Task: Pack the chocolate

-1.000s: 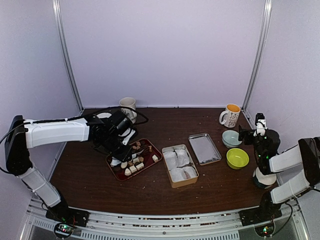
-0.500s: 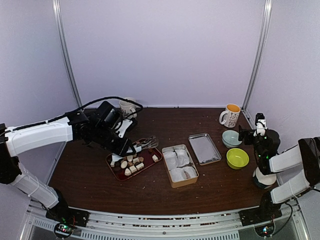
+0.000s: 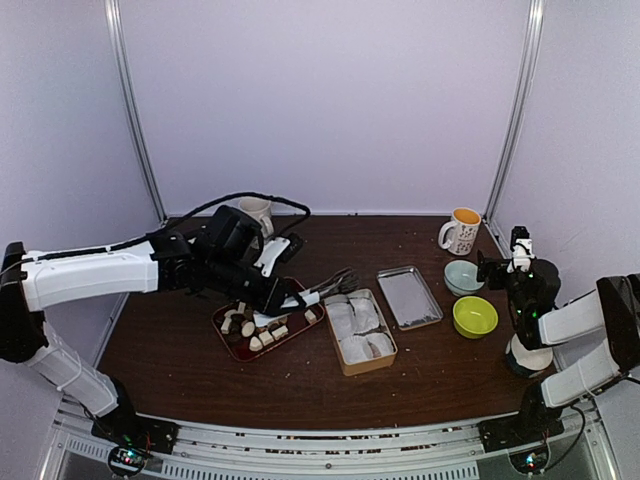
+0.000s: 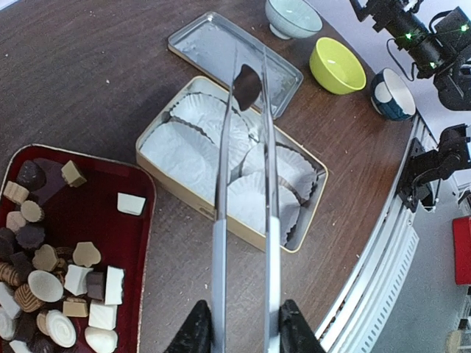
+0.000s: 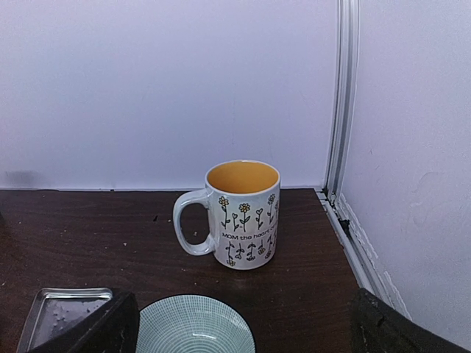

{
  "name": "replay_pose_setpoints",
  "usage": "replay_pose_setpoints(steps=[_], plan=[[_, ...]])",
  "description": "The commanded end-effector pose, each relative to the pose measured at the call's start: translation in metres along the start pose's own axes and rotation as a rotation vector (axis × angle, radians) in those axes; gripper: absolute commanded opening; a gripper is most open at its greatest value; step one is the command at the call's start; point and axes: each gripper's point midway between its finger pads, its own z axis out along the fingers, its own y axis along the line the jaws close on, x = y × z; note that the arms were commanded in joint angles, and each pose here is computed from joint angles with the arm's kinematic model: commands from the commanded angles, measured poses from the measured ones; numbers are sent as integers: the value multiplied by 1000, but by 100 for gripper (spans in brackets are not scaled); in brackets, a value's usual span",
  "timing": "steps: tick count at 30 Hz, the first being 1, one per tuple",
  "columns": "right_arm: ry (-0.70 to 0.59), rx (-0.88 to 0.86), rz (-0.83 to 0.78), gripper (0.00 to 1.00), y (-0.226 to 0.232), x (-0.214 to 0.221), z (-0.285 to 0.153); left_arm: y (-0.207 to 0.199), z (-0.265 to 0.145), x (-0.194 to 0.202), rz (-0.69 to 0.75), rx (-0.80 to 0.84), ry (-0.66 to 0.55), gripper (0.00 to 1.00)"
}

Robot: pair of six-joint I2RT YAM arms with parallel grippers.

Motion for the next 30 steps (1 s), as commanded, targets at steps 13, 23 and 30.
replay_pose_setpoints(steps=[13,23,30], plan=[[-18,15,5,100,-3,-3,-1,-8,52,-7,-3,62,-13,26],[-17,16,4,100,-3,-3,-1,2,72,-1,-11,42,3,26],[-18,15,4,100,-3,-3,-1,10,74,-2,-15,1,-11,35]])
